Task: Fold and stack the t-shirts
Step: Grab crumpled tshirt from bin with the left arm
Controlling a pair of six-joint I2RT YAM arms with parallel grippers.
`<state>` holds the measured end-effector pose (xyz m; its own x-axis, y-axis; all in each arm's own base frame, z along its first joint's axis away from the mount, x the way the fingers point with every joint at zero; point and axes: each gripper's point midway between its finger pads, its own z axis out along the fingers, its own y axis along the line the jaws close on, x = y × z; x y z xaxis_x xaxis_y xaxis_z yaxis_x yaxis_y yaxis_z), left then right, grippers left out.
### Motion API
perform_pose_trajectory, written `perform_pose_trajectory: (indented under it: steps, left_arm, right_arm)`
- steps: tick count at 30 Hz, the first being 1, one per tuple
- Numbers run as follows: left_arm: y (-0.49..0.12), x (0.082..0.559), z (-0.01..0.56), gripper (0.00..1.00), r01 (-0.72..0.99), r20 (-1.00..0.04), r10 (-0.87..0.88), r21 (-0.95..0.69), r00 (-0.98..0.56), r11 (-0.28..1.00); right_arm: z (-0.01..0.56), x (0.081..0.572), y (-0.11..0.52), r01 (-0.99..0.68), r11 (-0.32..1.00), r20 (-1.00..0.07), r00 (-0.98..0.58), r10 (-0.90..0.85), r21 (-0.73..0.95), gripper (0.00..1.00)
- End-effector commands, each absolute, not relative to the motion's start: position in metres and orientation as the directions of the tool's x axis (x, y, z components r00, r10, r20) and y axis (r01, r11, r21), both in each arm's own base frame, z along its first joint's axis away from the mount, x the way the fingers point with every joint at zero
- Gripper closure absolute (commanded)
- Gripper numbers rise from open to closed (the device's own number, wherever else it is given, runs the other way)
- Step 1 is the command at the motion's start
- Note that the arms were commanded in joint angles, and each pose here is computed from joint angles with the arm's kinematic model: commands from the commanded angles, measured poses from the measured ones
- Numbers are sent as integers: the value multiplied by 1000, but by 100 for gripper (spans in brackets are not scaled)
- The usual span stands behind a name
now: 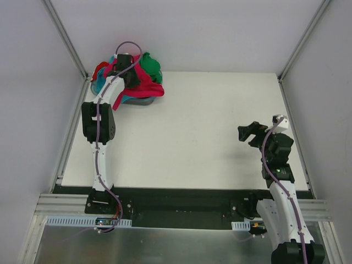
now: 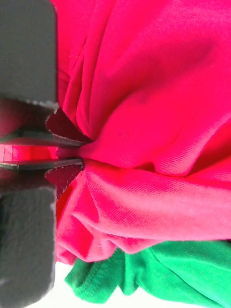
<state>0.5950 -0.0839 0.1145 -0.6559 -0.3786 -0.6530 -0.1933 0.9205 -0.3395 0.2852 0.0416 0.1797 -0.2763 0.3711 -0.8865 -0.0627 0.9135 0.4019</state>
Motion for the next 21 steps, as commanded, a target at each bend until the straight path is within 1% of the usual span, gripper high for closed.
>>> perform_pose_trajectory:
  steps: [1,6,9,12,15,21]
  left_arm:
    - [-88,600,175,100,-150,-699,-407,-401,-588,904]
    - [-92,582,231,100,-83,-737,-405,-433,-541,898]
    - [-104,561,273,100,11,-759,-391,-464,-521,886]
    - [-117,535,321,100,113,-805,-354,-455,-475,883]
    - [-137,499,369,100,235,-852,-310,-433,-421,870]
    - [-191,410,462,100,481,-945,-220,-313,-240,819]
  right_arm:
    - [199,291,37,-70,924,-909,-222,353,376,5]
    - [200,290,36,-68,923,-909,-213,357,379,5]
    - [203,289,36,-74,923,-912,-203,357,378,5]
    - [205,287,36,-72,922,-913,-190,361,380,5]
    - [208,285,38,-88,921,-915,-181,360,380,4]
    - [214,280,43,-129,918,-921,-171,351,374,4]
